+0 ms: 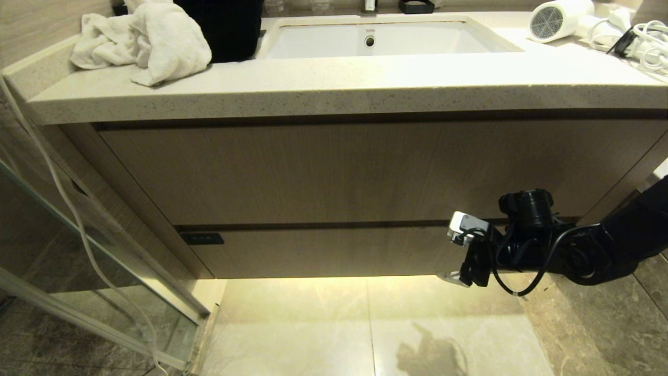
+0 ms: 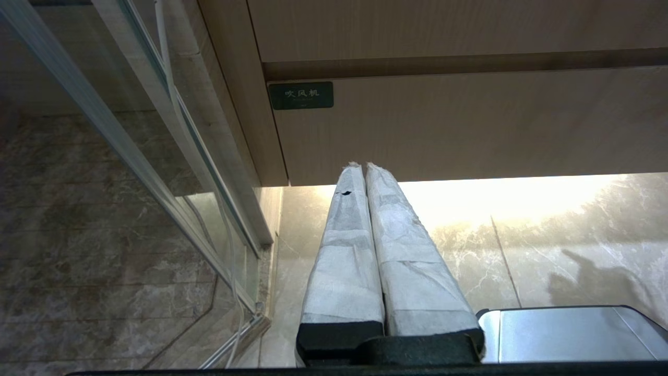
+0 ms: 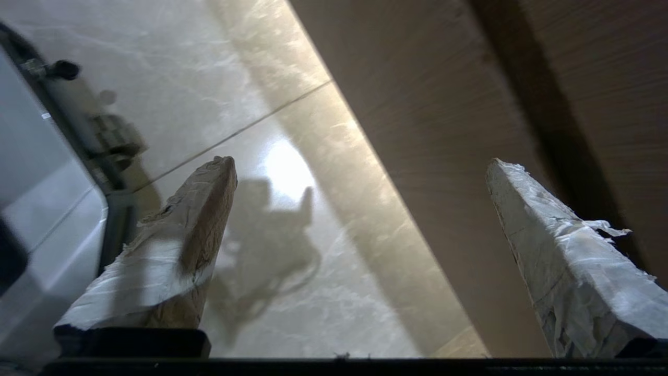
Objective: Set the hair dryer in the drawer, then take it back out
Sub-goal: Pull open the drawer
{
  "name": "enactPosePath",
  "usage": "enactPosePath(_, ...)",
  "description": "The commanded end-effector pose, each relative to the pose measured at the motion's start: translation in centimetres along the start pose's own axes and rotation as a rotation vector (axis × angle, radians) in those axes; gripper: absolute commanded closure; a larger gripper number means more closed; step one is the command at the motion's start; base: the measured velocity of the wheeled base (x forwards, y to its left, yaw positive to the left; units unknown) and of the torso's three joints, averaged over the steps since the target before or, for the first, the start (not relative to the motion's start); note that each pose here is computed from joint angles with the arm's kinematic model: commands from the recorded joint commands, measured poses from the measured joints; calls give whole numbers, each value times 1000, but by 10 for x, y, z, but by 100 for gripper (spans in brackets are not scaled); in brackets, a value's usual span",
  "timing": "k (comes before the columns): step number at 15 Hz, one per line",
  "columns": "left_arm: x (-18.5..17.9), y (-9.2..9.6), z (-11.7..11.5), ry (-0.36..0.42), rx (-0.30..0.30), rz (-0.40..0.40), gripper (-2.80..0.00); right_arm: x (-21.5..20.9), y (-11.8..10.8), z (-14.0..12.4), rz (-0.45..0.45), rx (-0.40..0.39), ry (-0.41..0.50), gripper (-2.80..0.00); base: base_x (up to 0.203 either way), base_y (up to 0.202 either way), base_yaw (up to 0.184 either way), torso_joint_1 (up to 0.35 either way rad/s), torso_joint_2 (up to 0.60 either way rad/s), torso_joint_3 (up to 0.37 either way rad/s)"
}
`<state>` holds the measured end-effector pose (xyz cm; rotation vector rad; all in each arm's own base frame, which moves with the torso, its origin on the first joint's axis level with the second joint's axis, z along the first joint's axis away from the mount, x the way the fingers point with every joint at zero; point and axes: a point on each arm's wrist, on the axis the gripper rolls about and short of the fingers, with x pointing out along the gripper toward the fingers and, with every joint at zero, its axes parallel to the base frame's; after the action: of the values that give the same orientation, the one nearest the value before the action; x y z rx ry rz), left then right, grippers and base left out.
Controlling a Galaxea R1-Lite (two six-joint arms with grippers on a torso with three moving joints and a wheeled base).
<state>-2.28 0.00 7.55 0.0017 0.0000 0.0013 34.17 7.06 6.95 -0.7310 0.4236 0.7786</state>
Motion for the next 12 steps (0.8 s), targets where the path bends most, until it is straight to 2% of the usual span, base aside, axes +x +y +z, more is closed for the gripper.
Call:
enactPosePath(1,0,0,0,0,0,0,0,7,2,-5,0,-6,-1,-280,0,0,0,0,0,0)
enactPosePath(5,0,0,0,-1,0,0,0,23,4,2,-26,-47,-9,-280,0,0,0,0,0,0)
enactPosePath(8,0,0,0,0,0,0,0,35,21,0,11,-65,-14,-280,0,0,0,0,0,0)
enactPosePath(10,0,0,0,0,0,0,0,40,23,-1,10,-76,-20,-280,0,0,0,0,0,0)
enactPosePath(12,0,0,0,0,0,0,0,43,21,1,-26,-187,-46,-280,0,0,0,0,0,0)
